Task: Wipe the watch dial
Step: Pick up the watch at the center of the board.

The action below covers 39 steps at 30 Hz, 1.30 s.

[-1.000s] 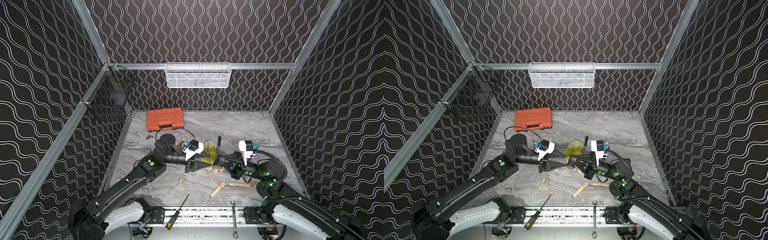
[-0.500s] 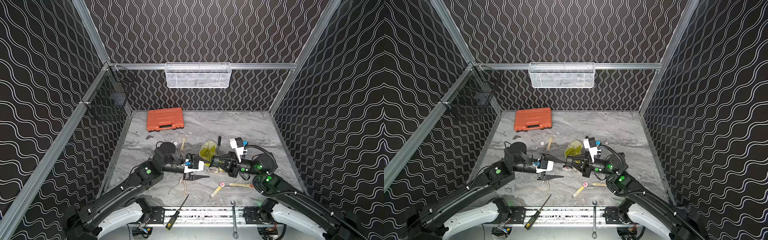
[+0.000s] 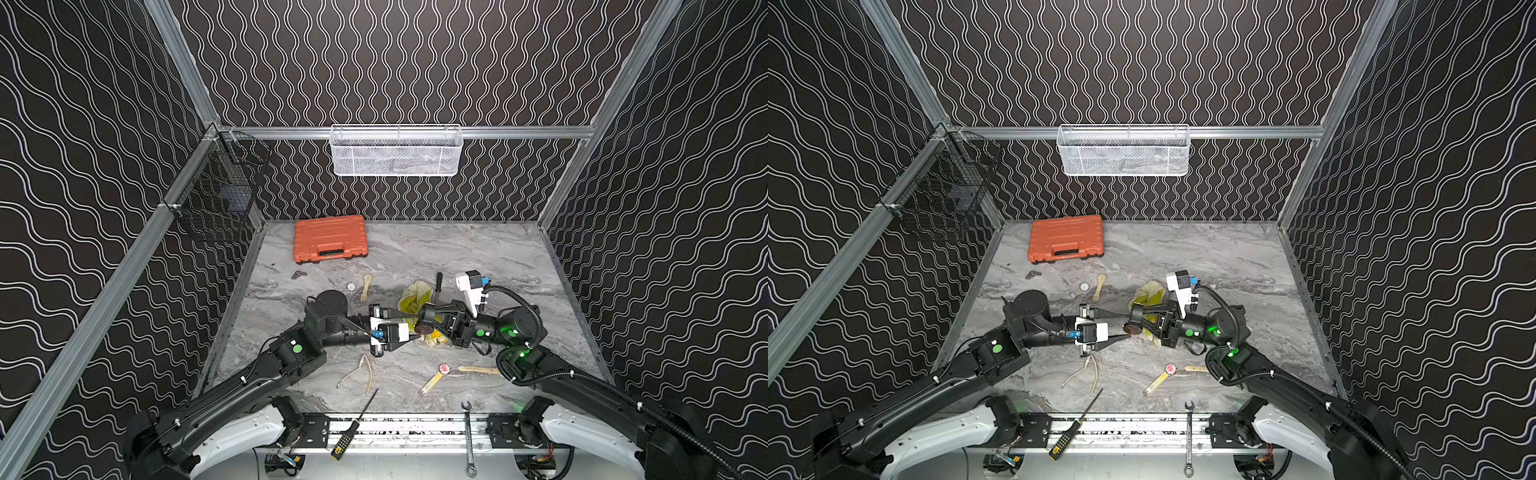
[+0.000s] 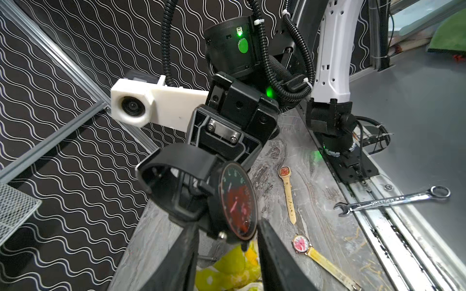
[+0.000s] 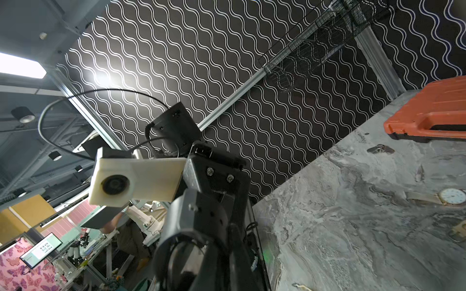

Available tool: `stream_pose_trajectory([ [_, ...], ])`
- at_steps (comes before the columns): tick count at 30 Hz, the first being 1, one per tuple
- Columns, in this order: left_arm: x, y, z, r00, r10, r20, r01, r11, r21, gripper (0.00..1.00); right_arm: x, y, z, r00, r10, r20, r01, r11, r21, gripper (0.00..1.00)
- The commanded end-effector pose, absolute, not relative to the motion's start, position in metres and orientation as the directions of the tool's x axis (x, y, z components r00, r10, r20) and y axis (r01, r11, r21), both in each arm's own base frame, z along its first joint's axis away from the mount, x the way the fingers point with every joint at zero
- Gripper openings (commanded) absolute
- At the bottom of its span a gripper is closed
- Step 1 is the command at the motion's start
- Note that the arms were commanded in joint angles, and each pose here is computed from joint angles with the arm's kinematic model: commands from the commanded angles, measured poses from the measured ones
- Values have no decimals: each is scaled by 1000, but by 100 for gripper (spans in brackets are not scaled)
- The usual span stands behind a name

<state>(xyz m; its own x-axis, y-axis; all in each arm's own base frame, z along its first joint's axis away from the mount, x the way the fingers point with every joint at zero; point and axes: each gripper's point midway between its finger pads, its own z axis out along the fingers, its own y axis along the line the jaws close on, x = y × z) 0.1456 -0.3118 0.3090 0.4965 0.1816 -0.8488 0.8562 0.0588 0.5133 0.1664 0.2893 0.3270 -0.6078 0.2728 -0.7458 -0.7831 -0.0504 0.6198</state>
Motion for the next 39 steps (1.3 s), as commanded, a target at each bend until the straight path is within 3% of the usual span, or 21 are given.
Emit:
stream_pose_trajectory([
  [1, 132, -319, 311, 555, 134, -821, 829, -5, 559, 41, 152, 291, 338, -632, 253, -733, -774, -145, 617, 0],
  [11, 130, -318, 295, 582, 166, -796, 811, -46, 584, 47, 152, 293, 335, -649, 233, -724, -760, -153, 632, 0],
  [15, 130, -318, 298, 593, 168, -787, 803, -48, 595, 48, 139, 292, 344, -617, 213, -758, -787, -208, 582, 0],
  [21, 123, -319, 309, 609, 121, -784, 793, -69, 605, 47, 143, 293, 341, -620, 202, -758, -785, -168, 597, 0],
  [30, 129, -327, 314, 608, 86, -789, 792, -6, 610, 45, 141, 299, 334, -707, 186, -683, -707, -227, 670, 0],
  [39, 138, -331, 318, 565, 100, -819, 821, 37, 570, 37, 144, 304, 316, -661, 147, -735, -750, -118, 651, 0],
])
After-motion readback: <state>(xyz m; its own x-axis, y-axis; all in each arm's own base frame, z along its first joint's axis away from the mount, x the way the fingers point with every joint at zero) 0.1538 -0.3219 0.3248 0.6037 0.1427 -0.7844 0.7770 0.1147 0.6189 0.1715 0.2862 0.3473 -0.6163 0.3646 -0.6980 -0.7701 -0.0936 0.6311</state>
